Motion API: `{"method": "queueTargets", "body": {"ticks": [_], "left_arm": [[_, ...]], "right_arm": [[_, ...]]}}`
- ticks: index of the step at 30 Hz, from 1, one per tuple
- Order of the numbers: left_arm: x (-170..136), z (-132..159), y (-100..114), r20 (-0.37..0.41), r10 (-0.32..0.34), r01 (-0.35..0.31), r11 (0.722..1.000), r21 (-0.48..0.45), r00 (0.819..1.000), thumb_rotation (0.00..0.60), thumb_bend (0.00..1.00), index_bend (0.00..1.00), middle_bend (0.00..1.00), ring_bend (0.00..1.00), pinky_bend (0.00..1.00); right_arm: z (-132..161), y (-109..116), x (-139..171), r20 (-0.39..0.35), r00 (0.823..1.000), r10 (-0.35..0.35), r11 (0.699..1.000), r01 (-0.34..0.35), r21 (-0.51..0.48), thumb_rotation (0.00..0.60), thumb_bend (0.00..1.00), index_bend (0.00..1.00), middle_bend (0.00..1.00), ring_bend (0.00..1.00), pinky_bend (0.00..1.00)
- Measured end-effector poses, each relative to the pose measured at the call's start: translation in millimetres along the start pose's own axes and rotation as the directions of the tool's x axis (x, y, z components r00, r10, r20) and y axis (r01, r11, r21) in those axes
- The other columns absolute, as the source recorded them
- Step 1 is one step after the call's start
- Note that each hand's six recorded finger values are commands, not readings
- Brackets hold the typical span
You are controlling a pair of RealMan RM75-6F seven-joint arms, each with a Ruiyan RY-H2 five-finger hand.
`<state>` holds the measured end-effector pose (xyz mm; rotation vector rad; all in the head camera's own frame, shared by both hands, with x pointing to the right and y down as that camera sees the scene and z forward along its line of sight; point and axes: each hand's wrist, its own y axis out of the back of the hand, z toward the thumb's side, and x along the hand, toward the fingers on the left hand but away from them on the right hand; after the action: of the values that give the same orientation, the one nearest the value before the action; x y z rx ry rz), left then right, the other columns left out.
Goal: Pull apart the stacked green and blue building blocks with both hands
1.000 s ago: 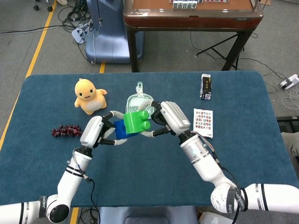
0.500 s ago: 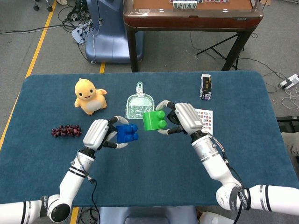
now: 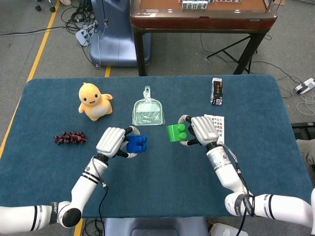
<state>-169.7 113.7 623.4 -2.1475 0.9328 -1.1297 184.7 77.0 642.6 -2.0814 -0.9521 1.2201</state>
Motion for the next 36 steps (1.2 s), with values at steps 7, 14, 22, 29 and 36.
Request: {"method": "queueTargets", "body": {"ticks": [7, 14, 22, 29, 36], "left_arm": [[0, 0, -6, -0.003, 0.003, -0.002, 1.000, 0.021, 1.000, 0.600, 0.05, 0.45, 1.00, 1.00, 1.00], [-3, -5, -5, -0.009, 0.025, -0.025, 1.000, 0.003, 1.000, 0.600, 0.01, 0.35, 1.00, 1.00, 1.00], [-8, -10, -5, -0.012, 0.035, -0.035, 0.999, 0.010, 0.999, 0.600, 0.00, 0.34, 1.00, 1.00, 1.00], [-26, -26, 8, -0.040, 0.105, -0.104, 0.994, 0.024, 0.994, 0.600, 0.03, 0.33, 0.88, 0.99, 1.00], [-65, -69, 34, -0.114, 0.183, -0.175, 0.982, 0.071, 0.977, 0.600, 0.04, 0.16, 0.41, 0.62, 0.98]], "right_arm": [[-13, -13, 0, 0.029, 0.999, 0.012, 0.997, -0.014, 0.069, 0.600, 0.00, 0.20, 1.00, 1.00, 1.00], [-20, -10, 4, 0.042, 0.999, 0.002, 0.998, -0.005, 0.061, 0.600, 0.00, 0.17, 1.00, 1.00, 1.00], [-30, -1, 13, 0.050, 0.998, -0.023, 0.998, 0.020, 0.059, 0.600, 0.00, 0.19, 1.00, 1.00, 1.00], [-46, 14, 33, 0.055, 0.996, -0.073, 0.993, 0.068, 0.092, 0.600, 0.00, 0.46, 1.00, 0.91, 1.00], [-81, 24, 63, 0.065, 0.995, -0.071, 0.983, 0.059, 0.171, 0.600, 0.00, 0.47, 0.71, 0.64, 0.84]]}}
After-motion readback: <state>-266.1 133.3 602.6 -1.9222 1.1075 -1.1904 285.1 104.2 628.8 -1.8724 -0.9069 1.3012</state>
